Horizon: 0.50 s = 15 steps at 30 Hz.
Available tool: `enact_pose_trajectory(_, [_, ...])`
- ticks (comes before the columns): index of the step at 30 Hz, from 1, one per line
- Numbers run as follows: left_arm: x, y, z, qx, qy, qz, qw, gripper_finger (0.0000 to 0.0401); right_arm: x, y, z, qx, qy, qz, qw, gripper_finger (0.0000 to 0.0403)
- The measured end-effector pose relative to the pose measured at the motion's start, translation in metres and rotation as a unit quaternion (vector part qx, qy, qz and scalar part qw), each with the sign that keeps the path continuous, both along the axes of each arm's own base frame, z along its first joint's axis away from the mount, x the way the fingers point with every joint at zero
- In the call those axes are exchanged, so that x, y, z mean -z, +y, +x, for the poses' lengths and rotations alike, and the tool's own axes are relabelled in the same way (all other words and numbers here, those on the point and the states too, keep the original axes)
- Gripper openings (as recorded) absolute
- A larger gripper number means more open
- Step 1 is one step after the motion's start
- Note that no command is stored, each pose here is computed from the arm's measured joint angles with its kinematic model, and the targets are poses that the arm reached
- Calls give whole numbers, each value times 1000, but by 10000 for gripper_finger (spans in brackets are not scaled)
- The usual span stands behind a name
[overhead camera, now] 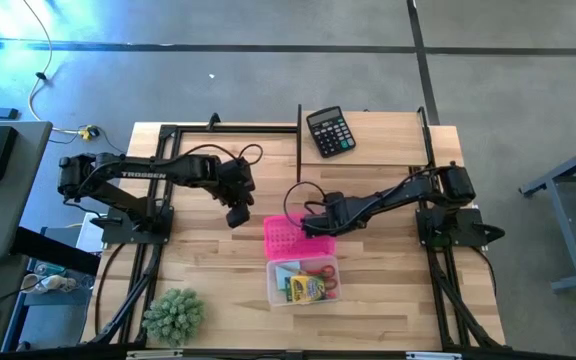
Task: Pack school essentials
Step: Close the supply box
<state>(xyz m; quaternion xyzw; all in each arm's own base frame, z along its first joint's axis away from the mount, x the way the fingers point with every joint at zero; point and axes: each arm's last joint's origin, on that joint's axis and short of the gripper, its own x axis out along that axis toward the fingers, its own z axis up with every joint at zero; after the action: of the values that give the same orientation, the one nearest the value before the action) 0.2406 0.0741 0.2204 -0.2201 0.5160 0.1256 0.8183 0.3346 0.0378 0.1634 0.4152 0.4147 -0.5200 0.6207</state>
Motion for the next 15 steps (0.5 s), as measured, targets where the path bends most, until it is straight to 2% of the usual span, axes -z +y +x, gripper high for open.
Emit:
enact_pose_trajectory(5, [0, 0, 0, 12, -3, -3, 1000, 211, -1, 7, -1, 24, -16, -19, 999, 3])
enact_pose_trajectory(10, [-1, 0, 0, 43, -17, -33, 998, 211, -6, 16, 1, 39, -43, -52, 997, 3])
enact_pose_trajectory(15, [-1, 9, -3, 38, -24, -40, 998, 211, -12, 22, 3, 41, -65, -91, 993, 2])
